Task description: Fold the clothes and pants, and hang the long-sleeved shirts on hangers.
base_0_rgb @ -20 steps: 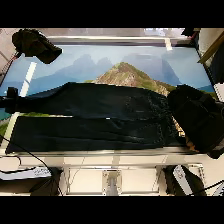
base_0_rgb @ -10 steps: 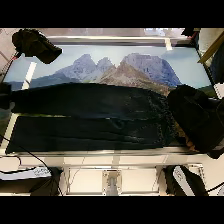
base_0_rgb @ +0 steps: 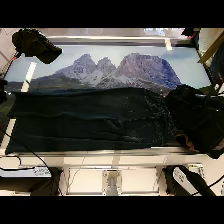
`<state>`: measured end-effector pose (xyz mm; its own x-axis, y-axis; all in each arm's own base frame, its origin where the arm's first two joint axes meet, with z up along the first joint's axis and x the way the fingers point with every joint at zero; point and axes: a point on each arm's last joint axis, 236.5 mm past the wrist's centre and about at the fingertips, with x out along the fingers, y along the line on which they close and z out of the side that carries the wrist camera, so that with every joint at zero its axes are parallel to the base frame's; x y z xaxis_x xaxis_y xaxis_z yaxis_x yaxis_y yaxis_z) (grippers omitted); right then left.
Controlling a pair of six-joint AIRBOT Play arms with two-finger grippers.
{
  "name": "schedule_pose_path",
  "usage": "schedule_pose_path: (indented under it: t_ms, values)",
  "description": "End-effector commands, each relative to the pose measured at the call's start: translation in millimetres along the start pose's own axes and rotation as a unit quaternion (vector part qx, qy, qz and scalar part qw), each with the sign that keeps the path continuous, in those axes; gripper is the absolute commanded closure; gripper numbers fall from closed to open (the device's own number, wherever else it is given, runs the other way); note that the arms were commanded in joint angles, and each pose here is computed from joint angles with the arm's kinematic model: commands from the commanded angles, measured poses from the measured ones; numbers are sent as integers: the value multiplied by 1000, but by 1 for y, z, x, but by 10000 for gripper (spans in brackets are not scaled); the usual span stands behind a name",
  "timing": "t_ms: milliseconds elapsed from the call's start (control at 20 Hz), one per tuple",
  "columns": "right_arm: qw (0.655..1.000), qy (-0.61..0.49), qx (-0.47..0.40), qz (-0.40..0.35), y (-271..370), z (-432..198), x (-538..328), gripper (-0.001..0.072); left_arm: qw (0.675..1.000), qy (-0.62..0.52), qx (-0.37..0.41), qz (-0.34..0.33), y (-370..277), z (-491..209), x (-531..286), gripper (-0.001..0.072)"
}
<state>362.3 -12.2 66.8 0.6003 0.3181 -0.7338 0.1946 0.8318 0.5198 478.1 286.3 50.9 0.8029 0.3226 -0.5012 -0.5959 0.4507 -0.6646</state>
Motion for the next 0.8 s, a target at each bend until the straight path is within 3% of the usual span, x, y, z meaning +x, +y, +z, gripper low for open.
schedule_pose_path:
  t_ms: [0, 250, 450, 550, 750]
  values:
    - [999, 34, 1, 2, 1, -10, 30, 308, 999, -8, 43, -26, -31, 8, -2, 1]
    - [998, 30, -31, -55, -28, -10, 11, 307, 996, -15, 80, -20, -29, 57, -69, 13]
    - [993, -6, -27, -110, -57, -7, -50, 307, 981, 97, 108, 126, 76, 45, -167, 16]
    - [992, -22, -15, -122, -65, -7, -70, 307, 970, 124, 54, 201, 138, 25, -217, 16]
    - [993, -5, -28, -111, -62, -16, -72, 307, 942, 177, -105, 264, 229, -43, -266, 16]
